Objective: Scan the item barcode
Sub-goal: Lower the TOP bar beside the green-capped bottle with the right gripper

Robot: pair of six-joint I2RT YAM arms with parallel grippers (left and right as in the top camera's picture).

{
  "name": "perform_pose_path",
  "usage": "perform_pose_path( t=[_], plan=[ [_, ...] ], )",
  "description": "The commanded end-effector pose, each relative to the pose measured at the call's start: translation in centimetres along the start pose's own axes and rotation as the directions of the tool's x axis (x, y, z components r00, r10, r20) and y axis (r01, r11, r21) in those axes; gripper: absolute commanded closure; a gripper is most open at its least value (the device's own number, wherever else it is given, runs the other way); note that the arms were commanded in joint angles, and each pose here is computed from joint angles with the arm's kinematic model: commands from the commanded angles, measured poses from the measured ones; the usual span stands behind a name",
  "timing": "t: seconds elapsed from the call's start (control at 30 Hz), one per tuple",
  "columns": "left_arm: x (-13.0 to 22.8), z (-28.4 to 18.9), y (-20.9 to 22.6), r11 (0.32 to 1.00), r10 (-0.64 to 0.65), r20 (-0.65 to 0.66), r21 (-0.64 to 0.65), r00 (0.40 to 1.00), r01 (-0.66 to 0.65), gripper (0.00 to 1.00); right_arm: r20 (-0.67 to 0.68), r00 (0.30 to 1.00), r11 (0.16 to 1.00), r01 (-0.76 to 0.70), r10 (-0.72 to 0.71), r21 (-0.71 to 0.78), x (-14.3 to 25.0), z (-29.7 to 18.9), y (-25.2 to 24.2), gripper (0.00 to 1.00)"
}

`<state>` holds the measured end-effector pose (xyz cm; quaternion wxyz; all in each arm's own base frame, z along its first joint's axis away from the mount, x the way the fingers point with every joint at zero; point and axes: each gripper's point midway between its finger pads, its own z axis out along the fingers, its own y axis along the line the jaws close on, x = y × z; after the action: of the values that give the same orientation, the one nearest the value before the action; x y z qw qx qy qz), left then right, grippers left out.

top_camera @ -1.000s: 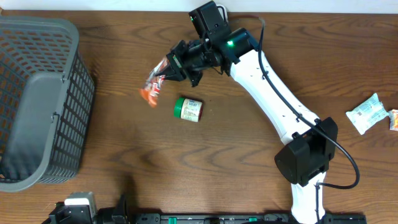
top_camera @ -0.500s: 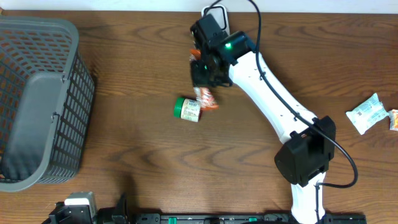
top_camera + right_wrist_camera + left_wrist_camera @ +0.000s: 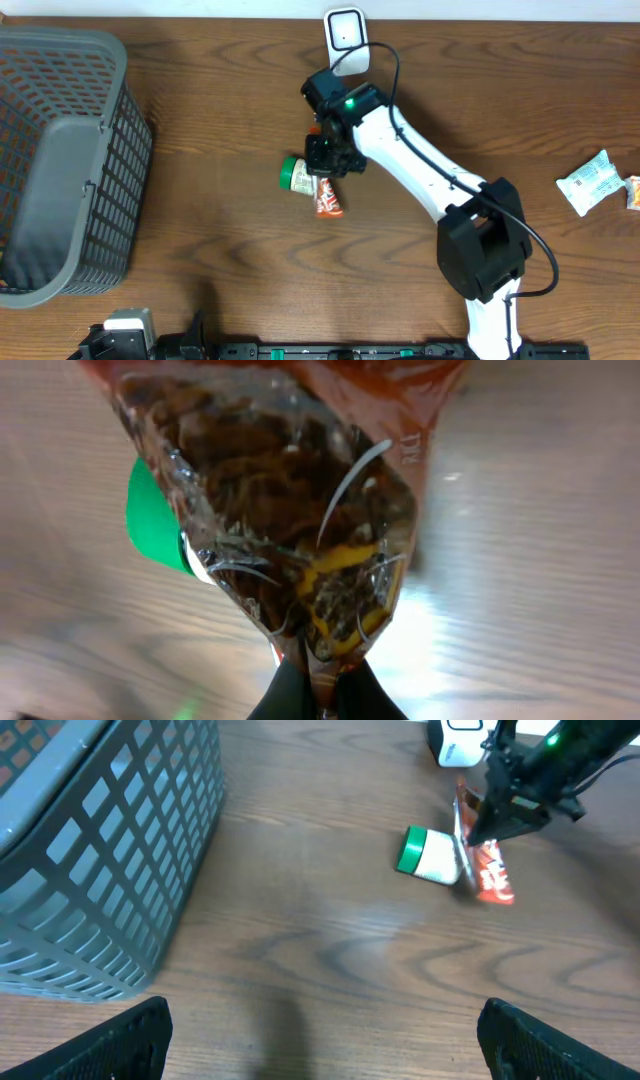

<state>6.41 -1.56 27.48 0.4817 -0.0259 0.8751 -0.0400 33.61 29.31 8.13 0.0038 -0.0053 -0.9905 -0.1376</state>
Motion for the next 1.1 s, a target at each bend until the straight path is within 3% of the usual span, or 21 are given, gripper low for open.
perform_pose_path(
  t=[0.0, 0.37, 0.6, 0.77, 0.83, 0.9, 0.97, 1.07],
  plan=[
    [-0.1, -0.1, -0.2, 1.000, 0.015, 0.008, 0.006, 1.000, -0.015, 0.02, -0.004, 0.974, 0.974, -0.227, 0.227, -0.021, 0.6, 0.8, 0.9, 0.99],
    [-0.1, -0.1, -0.2, 1.000, 0.015, 0.008, 0.006, 1.000, -0.015, 0.02, 0.095, 0.926, 0.930, -0.366, 0.366, -0.026, 0.4, 5.6, -0.3, 0.99],
    [-0.1, -0.1, -0.2, 1.000, 0.015, 0.008, 0.006, 1.000, -0.015, 0.02, 0.109, 0.937, 0.942, -0.335, 0.331, 0.012, 0.7, 6.1, -1.2, 0.97],
    [-0.1, -0.1, -0.2, 1.000, 0.015, 0.008, 0.006, 1.000, -0.015, 0.02, 0.115, 0.948, 0.954, -0.299, 0.298, 0.000, 0.6, 5.6, -0.8, 0.83],
    [-0.1, -0.1, -0.2, 1.000, 0.015, 0.009, 0.006, 1.000, -0.015, 0.02, 0.120, 0.958, 0.965, -0.260, 0.261, -0.019, 0.5, 4.7, -0.3, 0.62],
    [-0.1, -0.1, -0.2, 1.000, 0.015, 0.008, 0.006, 1.000, -0.015, 0.02, 0.133, 0.963, 0.973, -0.230, 0.233, -0.036, 0.4, 3.7, 0.2, 0.48],
    [-0.1, -0.1, -0.2, 1.000, 0.015, 0.008, 0.006, 1.000, -0.015, 0.02, 0.149, 0.967, 0.978, -0.199, 0.206, -0.055, 0.5, 2.6, 0.8, 0.20],
    [-0.1, -0.1, -0.2, 1.000, 0.015, 0.008, 0.006, 1.000, -0.015, 0.02, 0.178, 0.967, 0.982, -0.168, 0.181, -0.084, 0.5, 0.8, 1.6, 0.11]
  ],
)
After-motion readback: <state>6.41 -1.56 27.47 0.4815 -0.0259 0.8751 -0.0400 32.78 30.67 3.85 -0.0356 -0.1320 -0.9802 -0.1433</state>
